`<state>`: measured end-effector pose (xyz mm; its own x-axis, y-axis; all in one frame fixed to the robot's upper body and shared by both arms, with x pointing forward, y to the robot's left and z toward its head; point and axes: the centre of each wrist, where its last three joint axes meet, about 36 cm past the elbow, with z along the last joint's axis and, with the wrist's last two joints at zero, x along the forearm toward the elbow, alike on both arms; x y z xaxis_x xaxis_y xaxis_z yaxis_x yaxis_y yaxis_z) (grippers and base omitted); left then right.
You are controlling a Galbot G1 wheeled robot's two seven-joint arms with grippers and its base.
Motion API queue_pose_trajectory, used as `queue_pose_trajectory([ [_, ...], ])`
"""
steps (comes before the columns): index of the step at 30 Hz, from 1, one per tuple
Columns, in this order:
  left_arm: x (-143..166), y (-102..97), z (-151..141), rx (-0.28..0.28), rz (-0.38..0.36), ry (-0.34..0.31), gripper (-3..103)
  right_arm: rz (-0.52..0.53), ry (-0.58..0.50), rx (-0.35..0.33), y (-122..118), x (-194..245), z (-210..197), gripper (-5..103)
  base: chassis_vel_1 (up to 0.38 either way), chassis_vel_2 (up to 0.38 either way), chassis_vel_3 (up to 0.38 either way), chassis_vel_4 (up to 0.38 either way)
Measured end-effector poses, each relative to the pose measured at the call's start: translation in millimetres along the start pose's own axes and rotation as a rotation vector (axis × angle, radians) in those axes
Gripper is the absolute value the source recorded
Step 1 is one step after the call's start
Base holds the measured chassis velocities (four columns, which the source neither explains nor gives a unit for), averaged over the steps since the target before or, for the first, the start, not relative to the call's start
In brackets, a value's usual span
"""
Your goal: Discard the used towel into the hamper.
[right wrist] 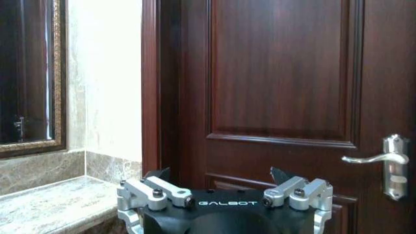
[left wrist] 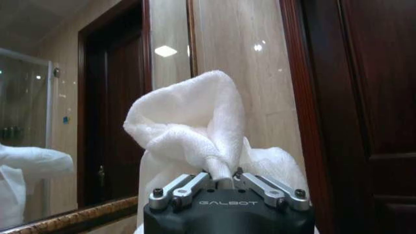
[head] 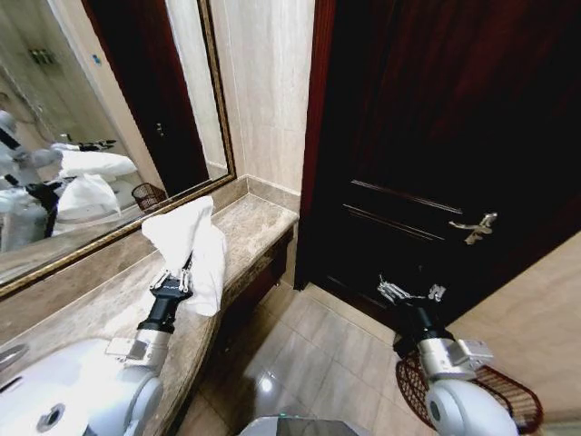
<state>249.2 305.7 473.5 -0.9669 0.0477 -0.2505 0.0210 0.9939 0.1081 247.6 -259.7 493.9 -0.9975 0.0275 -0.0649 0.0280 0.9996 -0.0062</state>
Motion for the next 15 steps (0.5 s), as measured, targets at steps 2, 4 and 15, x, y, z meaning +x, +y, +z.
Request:
queue_pose_trajectory([
  [2, 0, 0.4, -1, -0.003, -0.001, -0.002, 8, 0.0, -0.001, 0.0, 0, 0, 0, 100, 0.077, -0.082, -0.068, 0.074],
  [4, 0, 0.5, -2, -0.006, 0.0, -0.006, 8, 0.0, -0.001, 0.0, 0, 0, 0, 100, 0.057, -0.071, -0.055, 0.074],
  [15, 2, -9.9, -3, -0.015, 0.011, -0.01, 8, 0.006, 0.004, 0.003, -4, 5, 6, 100, 0.073, -0.067, -0.058, 0.073],
])
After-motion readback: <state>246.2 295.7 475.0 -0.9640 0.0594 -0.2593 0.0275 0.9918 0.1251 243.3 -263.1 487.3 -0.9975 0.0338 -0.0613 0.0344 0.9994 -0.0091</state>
